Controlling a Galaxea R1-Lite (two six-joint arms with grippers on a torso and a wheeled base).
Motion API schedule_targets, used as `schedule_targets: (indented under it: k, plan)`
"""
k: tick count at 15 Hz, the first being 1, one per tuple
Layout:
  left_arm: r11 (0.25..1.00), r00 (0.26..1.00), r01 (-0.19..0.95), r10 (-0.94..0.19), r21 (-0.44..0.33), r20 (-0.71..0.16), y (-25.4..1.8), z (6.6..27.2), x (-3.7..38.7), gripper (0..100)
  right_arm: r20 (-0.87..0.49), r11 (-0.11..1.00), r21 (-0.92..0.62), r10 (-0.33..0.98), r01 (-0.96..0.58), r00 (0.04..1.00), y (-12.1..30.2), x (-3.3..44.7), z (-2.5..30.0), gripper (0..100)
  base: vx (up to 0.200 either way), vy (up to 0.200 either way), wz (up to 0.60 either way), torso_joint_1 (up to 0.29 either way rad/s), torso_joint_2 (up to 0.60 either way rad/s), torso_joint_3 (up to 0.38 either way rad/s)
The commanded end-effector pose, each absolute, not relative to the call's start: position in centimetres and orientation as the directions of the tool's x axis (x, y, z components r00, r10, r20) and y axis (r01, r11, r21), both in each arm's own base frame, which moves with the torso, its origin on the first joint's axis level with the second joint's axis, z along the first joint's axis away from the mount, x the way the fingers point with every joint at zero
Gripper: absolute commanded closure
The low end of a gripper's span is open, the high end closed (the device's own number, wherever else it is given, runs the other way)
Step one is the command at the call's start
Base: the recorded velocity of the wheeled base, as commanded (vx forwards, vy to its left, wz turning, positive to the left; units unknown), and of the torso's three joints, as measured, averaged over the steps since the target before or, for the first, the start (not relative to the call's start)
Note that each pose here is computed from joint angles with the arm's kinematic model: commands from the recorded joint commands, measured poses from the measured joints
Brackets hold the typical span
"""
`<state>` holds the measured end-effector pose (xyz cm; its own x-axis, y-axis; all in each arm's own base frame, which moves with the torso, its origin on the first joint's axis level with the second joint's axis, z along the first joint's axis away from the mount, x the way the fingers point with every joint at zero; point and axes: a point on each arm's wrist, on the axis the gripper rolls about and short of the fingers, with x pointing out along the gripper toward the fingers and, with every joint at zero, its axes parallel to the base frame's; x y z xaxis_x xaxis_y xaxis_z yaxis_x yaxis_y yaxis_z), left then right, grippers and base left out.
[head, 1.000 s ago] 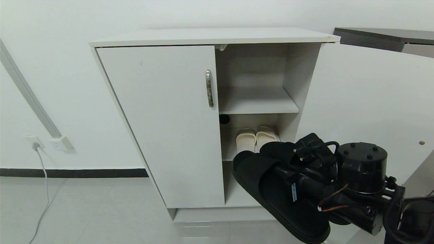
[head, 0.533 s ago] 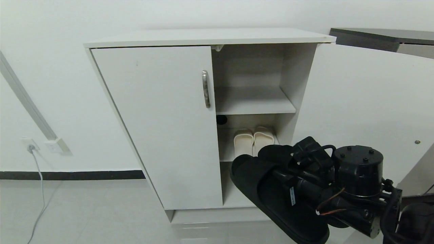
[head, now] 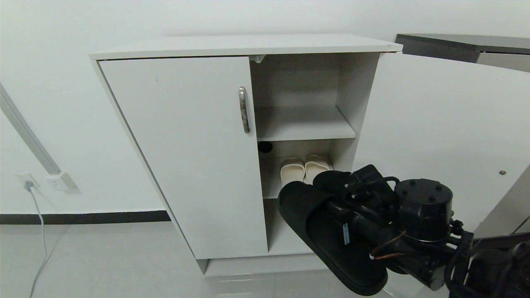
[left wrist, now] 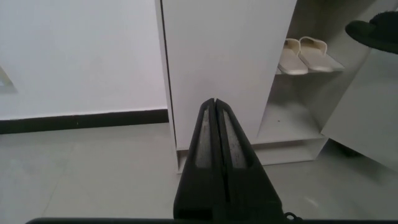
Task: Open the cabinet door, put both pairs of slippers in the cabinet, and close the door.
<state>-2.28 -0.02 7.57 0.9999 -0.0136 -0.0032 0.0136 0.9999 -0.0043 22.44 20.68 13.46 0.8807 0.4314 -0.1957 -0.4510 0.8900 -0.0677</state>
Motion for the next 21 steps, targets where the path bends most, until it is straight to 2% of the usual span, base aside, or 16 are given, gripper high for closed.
schedule_targets:
  k: [1, 2, 4, 8, 14, 21]
  plan:
    - [1.0, 1.0, 0.014, -0.014, -0.005, -0.003, 0.0, 7.6, -2.3, 100, -0.194, 0.933, -0.037, 0.344, -0.357, 0.919, 24.5, 23.4, 12.0, 100, 0.0, 0.0, 0.0, 0.0, 0.0, 0.0]
    - [1.0, 1.0, 0.014, -0.014, -0.005, -0.003, 0.0, 7.6, -2.3, 100, -0.193, 0.937, -0.034, 0.335, -0.348, 0.922, 24.7, 23.4, 11.9, 100, 0.0, 0.0, 0.0, 0.0, 0.0, 0.0]
    - [1.0, 1.0, 0.014, -0.014, -0.005, -0.003, 0.0, 7.6, -2.3, 100, -0.215, 0.972, -0.024, 0.223, -0.233, 0.951, 26.5, 24.4, 12.2, 100, 0.0, 0.0, 0.0, 0.0, 0.0, 0.0]
    - [1.0, 1.0, 0.014, -0.014, -0.003, -0.003, 0.0, 7.6, -2.3, 100, -0.236, 0.999, 0.015, 0.04, -0.038, 0.971, 28.2, 25.6, 15.4, 100, 0.0, 0.0, 0.0, 0.0, 0.0, 0.0]
    - [1.0, 1.0, 0.014, -0.014, -0.005, -0.003, 0.0, 7.6, -2.3, 100, -0.135, 0.998, 0.038, 0.06, -0.055, 0.989, 28.8, 24.8, 20.0, 100, 0.0, 0.0, 0.0, 0.0, 0.0, 0.0]
    - [1.0, 1.0, 0.014, -0.014, -0.006, -0.003, 0.0, 7.6, -2.3, 100, -0.108, 0.999, 0.034, 0.039, -0.036, 0.993, 28.9, 26.7, 20.9, 100, 0.0, 0.0, 0.0, 0.0, 0.0, 0.0]
